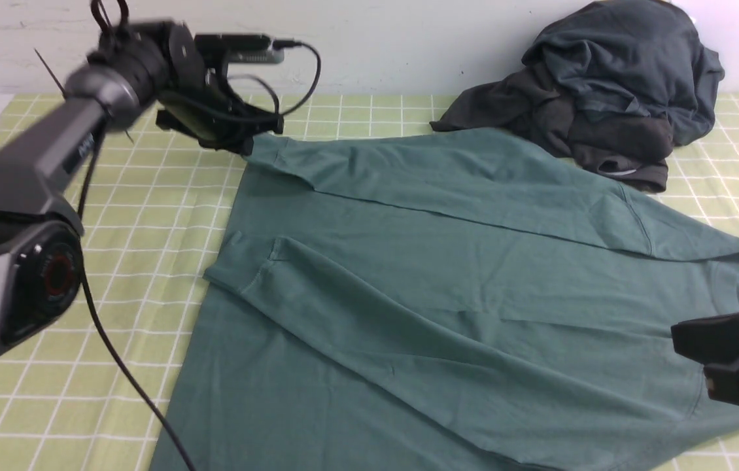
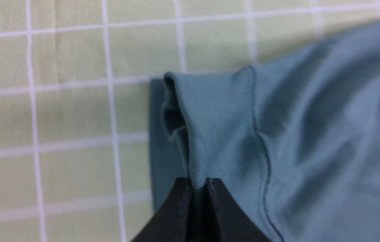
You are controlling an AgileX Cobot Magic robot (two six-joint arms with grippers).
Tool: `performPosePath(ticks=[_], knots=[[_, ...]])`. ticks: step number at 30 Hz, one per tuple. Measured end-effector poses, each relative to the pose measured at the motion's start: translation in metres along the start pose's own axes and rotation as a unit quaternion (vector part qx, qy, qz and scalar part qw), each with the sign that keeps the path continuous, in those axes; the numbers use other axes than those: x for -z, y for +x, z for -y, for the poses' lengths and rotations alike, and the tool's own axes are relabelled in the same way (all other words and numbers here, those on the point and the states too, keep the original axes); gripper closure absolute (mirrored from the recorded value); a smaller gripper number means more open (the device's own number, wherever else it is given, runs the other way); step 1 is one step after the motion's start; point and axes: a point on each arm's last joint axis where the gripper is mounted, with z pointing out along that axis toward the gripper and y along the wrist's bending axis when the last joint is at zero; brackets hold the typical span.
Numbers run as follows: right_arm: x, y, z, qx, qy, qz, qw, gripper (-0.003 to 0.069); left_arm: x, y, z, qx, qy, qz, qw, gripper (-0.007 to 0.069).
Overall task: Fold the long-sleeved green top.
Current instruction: Use the left arm to drag and drop the cuff onto the cuff closest to the left arm
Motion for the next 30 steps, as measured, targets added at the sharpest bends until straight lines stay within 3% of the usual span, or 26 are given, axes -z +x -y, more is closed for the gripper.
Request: performPosePath(ticks=[4, 8, 18, 23, 25, 30], knots=[[0.000, -0.001, -0.001, -0.011, -0.005, 0.006, 1.000, 0.0669, 0.053, -0.001, 0.012, -0.026, 0.001, -0.041, 0.999, 0.0605], [0.000, -0.002, -0.001, -0.018, -0.008, 0.010, 1.000, 0.0669, 0.078, 0.011, 0.014, -0.043, -0.014, -0.070, 0.997, 0.0605], [0.000, -0.003, -0.002, -0.025, -0.012, 0.014, 1.000, 0.0669, 0.090, 0.107, 0.022, -0.051, -0.016, -0.227, 0.972, 0.0605], [0.000, -0.002, -0.005, -0.034, -0.026, 0.011, 0.999, 0.0669, 0.080, 0.131, 0.018, -0.052, -0.020, -0.271, 0.961, 0.0585], [0.000, -0.001, -0.006, -0.035, -0.033, 0.007, 0.999, 0.0669, 0.079, 0.134, 0.018, -0.052, -0.020, -0.276, 0.960, 0.0560], [0.001, 0.001, -0.010, -0.034, -0.053, -0.009, 0.998, 0.0669, 0.103, 0.133, 0.026, -0.061, -0.019, -0.251, 0.966, 0.0374]])
